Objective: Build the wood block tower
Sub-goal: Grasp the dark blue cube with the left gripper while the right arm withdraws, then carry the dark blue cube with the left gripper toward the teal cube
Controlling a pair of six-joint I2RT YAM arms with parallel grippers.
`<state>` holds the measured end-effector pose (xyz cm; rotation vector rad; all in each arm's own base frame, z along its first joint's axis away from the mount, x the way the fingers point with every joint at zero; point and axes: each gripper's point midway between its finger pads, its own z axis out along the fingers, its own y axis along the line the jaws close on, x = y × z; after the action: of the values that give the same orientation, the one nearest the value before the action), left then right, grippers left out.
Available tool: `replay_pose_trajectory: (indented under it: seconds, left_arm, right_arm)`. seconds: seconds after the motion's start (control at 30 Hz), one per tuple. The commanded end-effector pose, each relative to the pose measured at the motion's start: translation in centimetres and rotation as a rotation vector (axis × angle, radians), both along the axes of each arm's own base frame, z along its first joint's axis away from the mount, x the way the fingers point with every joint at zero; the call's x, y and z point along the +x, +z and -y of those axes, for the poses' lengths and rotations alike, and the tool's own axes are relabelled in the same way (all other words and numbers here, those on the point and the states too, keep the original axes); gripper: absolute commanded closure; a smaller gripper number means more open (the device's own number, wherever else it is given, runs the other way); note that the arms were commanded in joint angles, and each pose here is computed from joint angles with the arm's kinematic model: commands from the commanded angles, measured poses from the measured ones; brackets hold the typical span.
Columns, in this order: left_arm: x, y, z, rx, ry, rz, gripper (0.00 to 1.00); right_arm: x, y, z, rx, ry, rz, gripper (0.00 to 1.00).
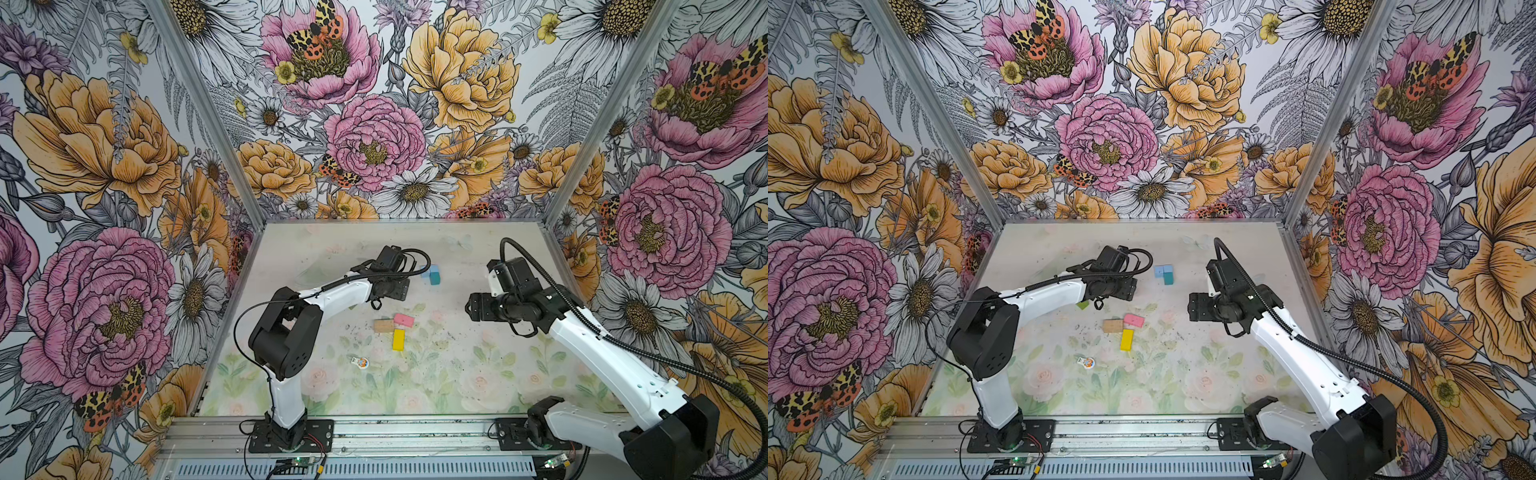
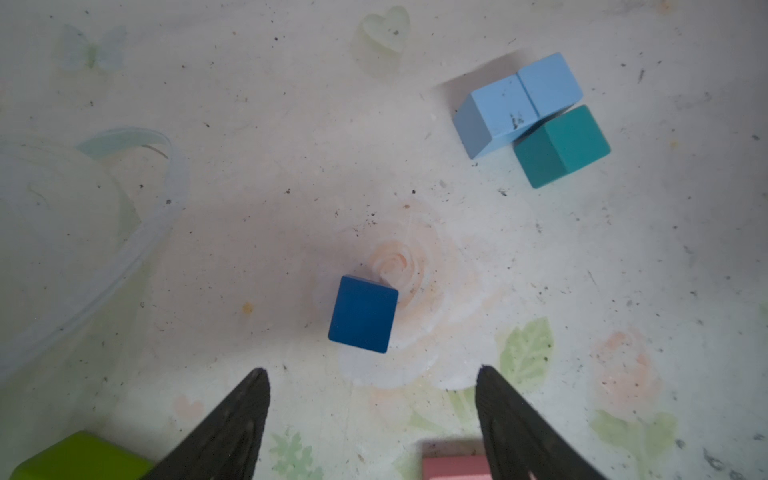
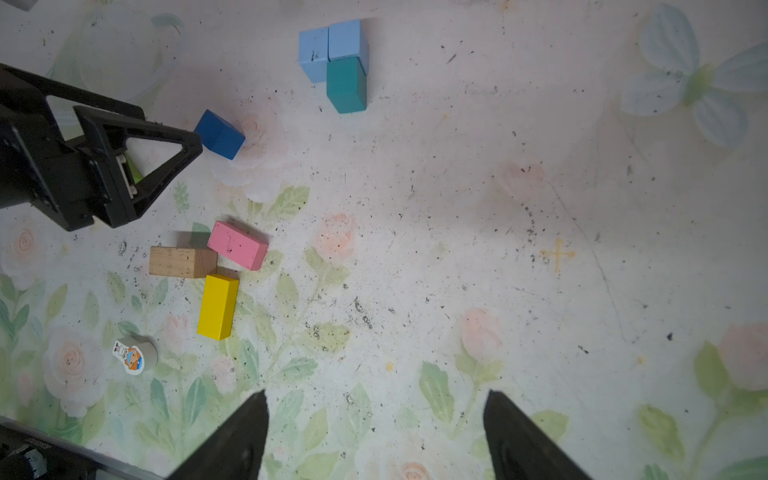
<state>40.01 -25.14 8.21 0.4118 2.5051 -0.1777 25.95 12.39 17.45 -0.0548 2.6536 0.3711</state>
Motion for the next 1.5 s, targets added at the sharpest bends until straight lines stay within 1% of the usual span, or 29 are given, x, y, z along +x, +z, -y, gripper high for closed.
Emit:
replay_pose_trajectory:
  seconds: [0.0,0.27,0.5,0.6,0.77,0.93,1.17,1.37,1.47]
  left_arm:
    - [0.6,-1.0,-1.0,0.041,0.003,-0.025,0.22]
    - [1.0,-2.6,-0.9,0.055,-0.008,-0.054,0.27]
    - [1.8,-3.5,0.1,0.056,-0.037,-0.067,0.32]
    - [2.0,-3.8,0.5,0.050,-0.046,-0.071,0.38]
    - [1.8,-4.0,0.9,0.041,-0.055,-0.081,0.54]
    - [1.7,-3.8,1.4,0.031,-0.060,-0.081,0.62]
    - [1.6,-3.3,2.9,-0.005,-0.032,-0.089,0.66]
    - [1.7,-3.5,4.5,-0.005,0.009,-0.091,0.66]
    - [1.8,-3.6,5.5,-0.031,0.039,-0.102,0.66]
  right_arm:
    - [0.4,0.7,0.0,0.026,0.004,0.031,0.16]
    - [1.2,0.2,0.2,0.016,0.002,0.014,0.16]
    - [1.2,0.5,0.8,0.015,-0.009,0.023,0.17]
    - [1.1,0.8,1.0,0.016,-0.015,0.027,0.16]
    - [1.1,0.8,1.4,0.009,-0.026,0.025,0.16]
    - [1.1,0.8,1.6,0.007,-0.028,0.026,0.16]
    - [1.0,0.5,1.8,0.000,-0.035,0.021,0.17]
    - [0.8,0.4,2.0,-0.002,-0.037,0.021,0.17]
    - [0.7,0.3,2.1,-0.004,-0.040,0.021,0.17]
